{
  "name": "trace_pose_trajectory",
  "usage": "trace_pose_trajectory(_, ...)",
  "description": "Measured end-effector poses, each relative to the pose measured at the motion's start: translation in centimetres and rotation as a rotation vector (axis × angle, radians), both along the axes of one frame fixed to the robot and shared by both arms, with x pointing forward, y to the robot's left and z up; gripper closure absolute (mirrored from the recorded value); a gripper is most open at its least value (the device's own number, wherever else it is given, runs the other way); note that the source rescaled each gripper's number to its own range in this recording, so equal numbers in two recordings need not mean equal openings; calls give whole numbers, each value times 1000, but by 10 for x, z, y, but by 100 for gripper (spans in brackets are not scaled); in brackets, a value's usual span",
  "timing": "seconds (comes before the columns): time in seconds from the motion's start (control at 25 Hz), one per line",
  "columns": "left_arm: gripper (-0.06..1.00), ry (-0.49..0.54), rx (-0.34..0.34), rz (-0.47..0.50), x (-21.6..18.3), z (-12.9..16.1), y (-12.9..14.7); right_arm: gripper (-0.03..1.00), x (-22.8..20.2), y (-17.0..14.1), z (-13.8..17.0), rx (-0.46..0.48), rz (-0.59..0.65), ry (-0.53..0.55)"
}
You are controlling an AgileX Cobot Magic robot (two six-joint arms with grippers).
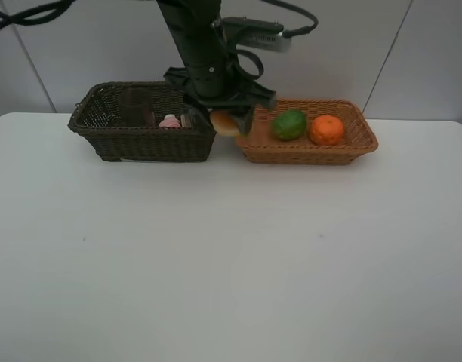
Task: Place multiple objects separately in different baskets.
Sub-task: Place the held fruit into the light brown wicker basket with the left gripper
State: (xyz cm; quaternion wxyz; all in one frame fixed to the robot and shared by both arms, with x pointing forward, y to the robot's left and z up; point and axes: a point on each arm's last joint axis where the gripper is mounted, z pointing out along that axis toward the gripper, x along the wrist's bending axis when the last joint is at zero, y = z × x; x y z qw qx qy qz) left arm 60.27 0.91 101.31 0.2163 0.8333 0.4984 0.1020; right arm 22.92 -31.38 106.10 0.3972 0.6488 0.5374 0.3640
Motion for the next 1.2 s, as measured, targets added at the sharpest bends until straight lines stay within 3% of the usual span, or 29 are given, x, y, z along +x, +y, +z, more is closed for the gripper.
trace_pose_trajectory(0.4, 22, -270, -140, -63, 28, 2, -37, 15, 0, 0, 0, 0, 0, 0)
trace_pose_trajectory(0.64, 22, -411, -218, -106, 44, -20, -52, 15, 0, 0, 0, 0, 0, 0)
trace_pose_trajectory(0.84, 22, -441, -246, -121, 53, -48, -59, 15, 0, 0, 0, 0, 0, 0)
trace_pose_trajectory(1.2, 22, -363, -205, -79, 67, -99, -48, 15, 0, 0, 0, 0, 0, 0)
